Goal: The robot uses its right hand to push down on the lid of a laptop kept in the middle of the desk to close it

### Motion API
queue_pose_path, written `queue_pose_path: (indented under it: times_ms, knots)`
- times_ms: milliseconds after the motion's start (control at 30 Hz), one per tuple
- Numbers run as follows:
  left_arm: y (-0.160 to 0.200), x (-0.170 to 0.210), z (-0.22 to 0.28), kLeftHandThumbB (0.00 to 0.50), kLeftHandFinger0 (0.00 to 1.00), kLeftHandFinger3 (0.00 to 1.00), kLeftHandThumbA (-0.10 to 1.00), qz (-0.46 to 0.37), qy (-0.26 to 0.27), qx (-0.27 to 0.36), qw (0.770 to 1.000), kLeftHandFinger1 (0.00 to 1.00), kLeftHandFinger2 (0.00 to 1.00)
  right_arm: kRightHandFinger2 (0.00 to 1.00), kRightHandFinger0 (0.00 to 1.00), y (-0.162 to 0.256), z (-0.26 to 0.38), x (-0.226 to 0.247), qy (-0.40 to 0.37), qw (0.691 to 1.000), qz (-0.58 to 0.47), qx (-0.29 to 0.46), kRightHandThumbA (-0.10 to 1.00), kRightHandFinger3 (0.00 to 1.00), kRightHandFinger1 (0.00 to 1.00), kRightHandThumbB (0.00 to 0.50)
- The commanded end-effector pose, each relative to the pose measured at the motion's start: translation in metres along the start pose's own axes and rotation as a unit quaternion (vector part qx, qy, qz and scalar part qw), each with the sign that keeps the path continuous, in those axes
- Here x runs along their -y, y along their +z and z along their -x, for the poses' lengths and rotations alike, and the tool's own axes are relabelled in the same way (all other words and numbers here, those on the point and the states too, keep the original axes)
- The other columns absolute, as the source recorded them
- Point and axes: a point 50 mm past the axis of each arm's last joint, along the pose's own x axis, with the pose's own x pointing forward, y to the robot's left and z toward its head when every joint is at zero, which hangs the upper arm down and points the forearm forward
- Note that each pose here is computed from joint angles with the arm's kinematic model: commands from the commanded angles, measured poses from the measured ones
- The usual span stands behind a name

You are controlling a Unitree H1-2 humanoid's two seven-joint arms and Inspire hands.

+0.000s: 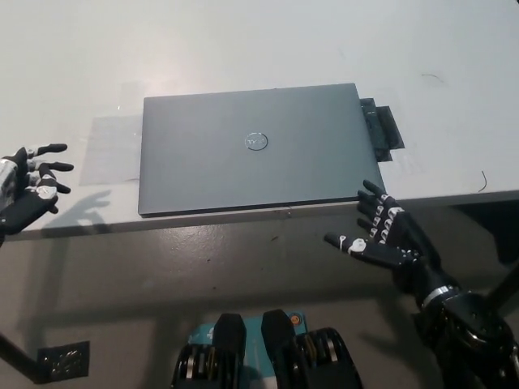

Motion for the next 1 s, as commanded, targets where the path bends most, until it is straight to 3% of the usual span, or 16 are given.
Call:
queue_pose_path:
  times_ms: [0, 167, 200, 433, 533, 667, 700, 767, 833, 967]
  knots:
    - [0.010, -0.012, 0.003, 0.000, 0.40, 0.77, 0.05, -0.016, 0.004, 0.008, 1.000, 0.53, 0.68, 1.00, 1.00, 0.034, -0.003, -0.005, 0.017, 0.999, -0.013, 0.046, 1.00, 1.00, 1.00, 0.236]
    - [0.007, -0.013, 0.005, 0.005, 0.39, 0.76, 0.07, -0.013, 0.008, 0.004, 1.000, 0.53, 0.67, 0.99, 1.00, 0.051, 0.001, 0.000, 0.031, 0.997, -0.001, 0.069, 1.00, 1.00, 1.00, 0.240]
    - [0.006, -0.012, 0.005, 0.004, 0.42, 0.77, 0.07, -0.009, 0.008, 0.003, 1.000, 0.54, 0.67, 0.97, 1.00, 0.063, 0.008, 0.004, 0.031, 0.995, -0.003, 0.090, 1.00, 1.00, 1.00, 0.294]
    - [0.003, -0.013, 0.008, 0.012, 0.32, 0.72, 0.10, -0.010, 0.013, -0.001, 1.000, 0.48, 0.62, 0.96, 1.00, 0.104, 0.048, 0.029, 0.021, 0.988, 0.018, 0.150, 1.00, 1.00, 1.00, 0.260]
    - [0.002, -0.012, 0.008, 0.001, 0.36, 0.72, 0.09, -0.005, 0.013, -0.001, 1.000, 0.50, 0.65, 0.97, 1.00, 0.111, 0.070, 0.043, 0.001, 0.986, 0.021, 0.166, 1.00, 1.00, 1.00, 0.267]
    - [0.000, -0.011, 0.009, 0.000, 0.38, 0.71, 0.07, -0.007, 0.015, 0.002, 1.000, 0.49, 0.64, 1.00, 1.00, 0.110, 0.102, 0.064, -0.041, 0.982, -0.002, 0.185, 1.00, 1.00, 1.00, 0.283]
    - [-0.001, -0.011, 0.009, 0.005, 0.37, 0.71, 0.08, -0.006, 0.016, -0.001, 1.000, 0.49, 0.64, 1.00, 1.00, 0.108, 0.107, 0.068, -0.054, 0.981, -0.003, 0.185, 1.00, 1.00, 1.00, 0.307]
    - [-0.002, -0.010, 0.010, 0.006, 0.35, 0.68, 0.09, -0.002, 0.017, 0.002, 1.000, 0.47, 0.61, 1.00, 1.00, 0.101, 0.120, 0.082, -0.087, 0.979, -0.019, 0.186, 1.00, 1.00, 1.00, 0.268]
    - [-0.002, -0.008, 0.011, 0.028, 0.26, 0.64, 0.09, 0.007, 0.020, 0.000, 1.000, 0.39, 0.52, 1.00, 1.00, 0.085, 0.134, 0.100, -0.138, 0.975, -0.017, 0.170, 1.00, 1.00, 1.00, 0.245]
    - [-0.004, -0.008, 0.012, 0.016, 0.31, 0.69, 0.09, 0.009, 0.020, -0.001, 1.000, 0.45, 0.59, 1.00, 1.00, 0.064, 0.141, 0.113, -0.176, 0.972, -0.009, 0.155, 1.00, 1.00, 1.00, 0.241]
